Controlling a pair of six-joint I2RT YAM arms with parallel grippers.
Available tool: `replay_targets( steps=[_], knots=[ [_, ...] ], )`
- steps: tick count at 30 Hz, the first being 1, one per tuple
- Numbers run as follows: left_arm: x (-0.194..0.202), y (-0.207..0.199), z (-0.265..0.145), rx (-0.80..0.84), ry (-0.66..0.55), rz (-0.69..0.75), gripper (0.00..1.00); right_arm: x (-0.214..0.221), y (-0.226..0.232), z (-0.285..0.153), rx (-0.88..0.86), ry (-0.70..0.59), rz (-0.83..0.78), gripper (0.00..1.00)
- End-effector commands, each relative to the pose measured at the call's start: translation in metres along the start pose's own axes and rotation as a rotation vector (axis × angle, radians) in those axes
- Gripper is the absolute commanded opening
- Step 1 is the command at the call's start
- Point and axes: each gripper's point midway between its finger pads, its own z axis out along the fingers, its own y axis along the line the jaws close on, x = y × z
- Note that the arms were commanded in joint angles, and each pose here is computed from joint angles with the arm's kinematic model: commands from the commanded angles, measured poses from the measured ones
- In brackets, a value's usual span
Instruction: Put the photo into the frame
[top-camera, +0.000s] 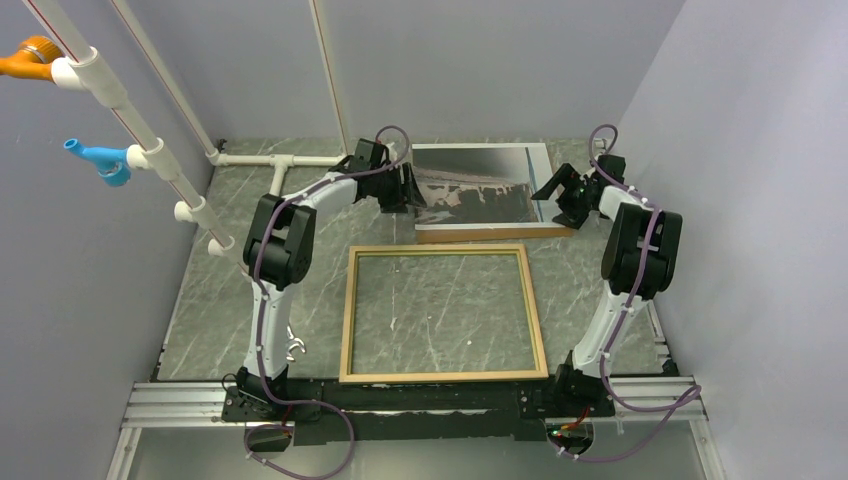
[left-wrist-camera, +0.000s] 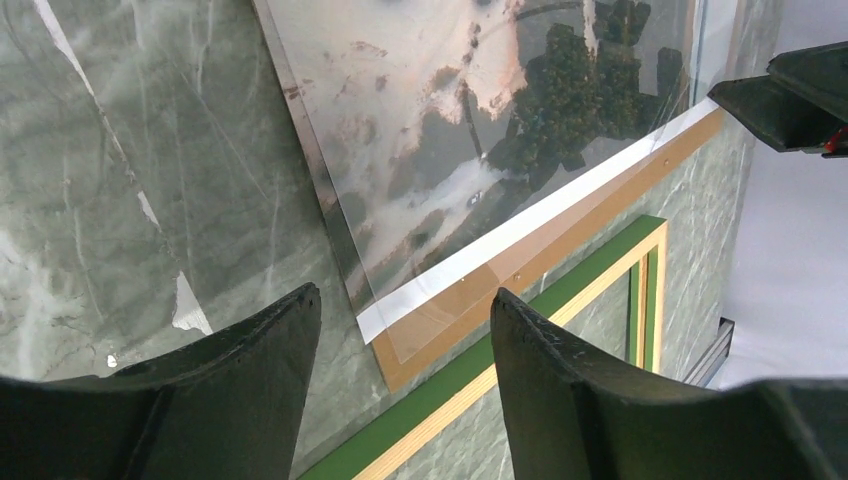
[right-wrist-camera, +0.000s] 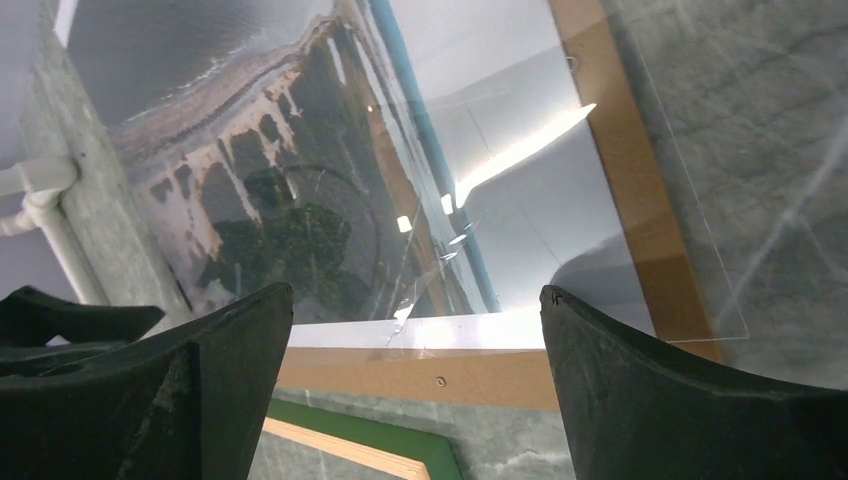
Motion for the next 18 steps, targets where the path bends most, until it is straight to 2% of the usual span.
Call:
replay_targets(
  steps=[1,10,18],
  knots=[
    [-0.001,-0.004,0.001,0.012,0.013,0.001,0.65,-0.005,-0.026,-0.015,0.168,-0.031,-0.032,0.96],
    [0.013,-0.015,0.010,0.090,0.043,-0.039,0.62,-0.008,-0.029,-0.019,0.196,-0.044,-0.043,0.97],
    [0.005,-0.028,-0.007,0.047,0.000,0.041,0.61,-0.024,-0.039,-0.030,0.262,-0.095,-0.041,0.98]
  ],
)
